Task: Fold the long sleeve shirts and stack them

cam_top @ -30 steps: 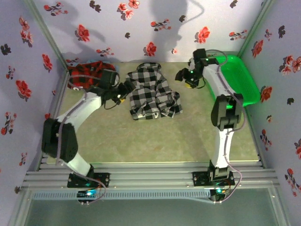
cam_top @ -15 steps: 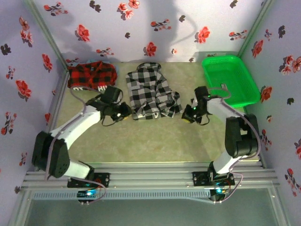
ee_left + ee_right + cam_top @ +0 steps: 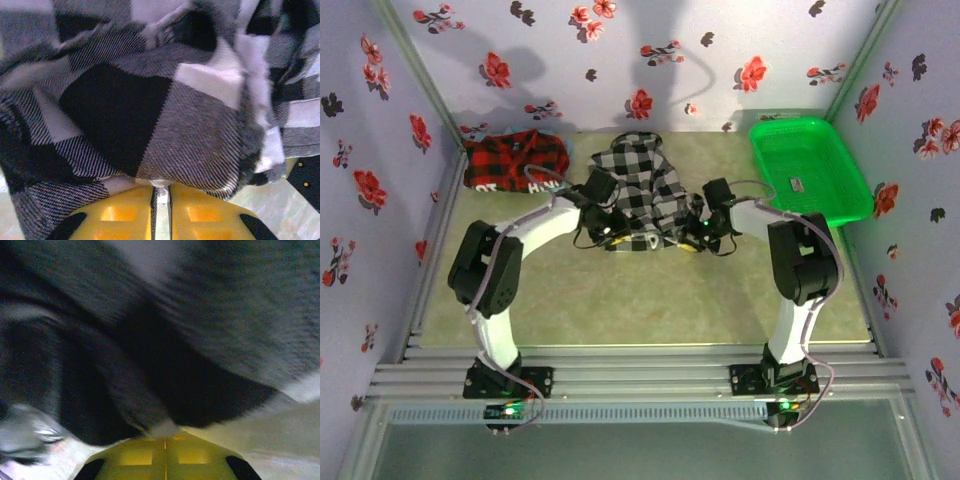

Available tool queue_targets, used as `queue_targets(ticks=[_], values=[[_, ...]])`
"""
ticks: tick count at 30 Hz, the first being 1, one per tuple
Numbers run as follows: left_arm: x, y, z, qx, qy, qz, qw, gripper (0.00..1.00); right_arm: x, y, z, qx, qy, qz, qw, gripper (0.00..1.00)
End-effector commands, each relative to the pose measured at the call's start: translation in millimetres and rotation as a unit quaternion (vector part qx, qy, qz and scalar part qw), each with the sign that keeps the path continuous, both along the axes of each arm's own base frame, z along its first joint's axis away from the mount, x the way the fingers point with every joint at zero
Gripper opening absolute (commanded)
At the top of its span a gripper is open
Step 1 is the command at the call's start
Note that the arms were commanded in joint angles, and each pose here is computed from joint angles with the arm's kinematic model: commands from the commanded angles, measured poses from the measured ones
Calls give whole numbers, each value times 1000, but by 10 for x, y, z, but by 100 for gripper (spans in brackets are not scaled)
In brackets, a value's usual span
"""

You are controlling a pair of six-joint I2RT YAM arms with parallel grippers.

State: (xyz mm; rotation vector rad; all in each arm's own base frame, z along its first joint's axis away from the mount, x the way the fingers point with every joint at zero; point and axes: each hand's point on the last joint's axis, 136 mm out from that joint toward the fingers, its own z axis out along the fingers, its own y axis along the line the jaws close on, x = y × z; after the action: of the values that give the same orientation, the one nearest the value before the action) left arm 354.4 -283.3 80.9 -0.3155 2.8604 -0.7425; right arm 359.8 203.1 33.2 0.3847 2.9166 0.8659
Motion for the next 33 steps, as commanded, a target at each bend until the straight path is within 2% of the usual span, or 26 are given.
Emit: queue_targets(ticks=[1,10,13,17,20,23,27,30,33], values=[[191,-2,3,12,-10,-13,1000,16,197,82,77,1,-8,-2,1000,9],[710,-30,268,-15,-47,3,999,17,597,247,238,16,-18,-3,1000,11],[885,-45,290,-26,-58,13,998,17,844,368,291,36,-29,-7,999,12],[1231,-104,445,-61,-84,31,994,17,1376,497,549,76,-65,-29,995,16],[1465,-102,779,-81,-118,38,989,26,1760,570,925,126,-105,-46,985,25],[1596,35,1217,-98,-158,57,981,45,1928,549,1367,148,-149,-41,977,37],[1497,281,1695,-104,-199,75,972,67,1747,366,1616,126,-165,-25,978,46],[1222,380,1729,-98,-189,70,975,72,1419,131,1432,63,-153,-18,986,51],[854,478,1515,-78,-160,67,982,74,1098,-116,1120,-4,-132,-12,991,53]])
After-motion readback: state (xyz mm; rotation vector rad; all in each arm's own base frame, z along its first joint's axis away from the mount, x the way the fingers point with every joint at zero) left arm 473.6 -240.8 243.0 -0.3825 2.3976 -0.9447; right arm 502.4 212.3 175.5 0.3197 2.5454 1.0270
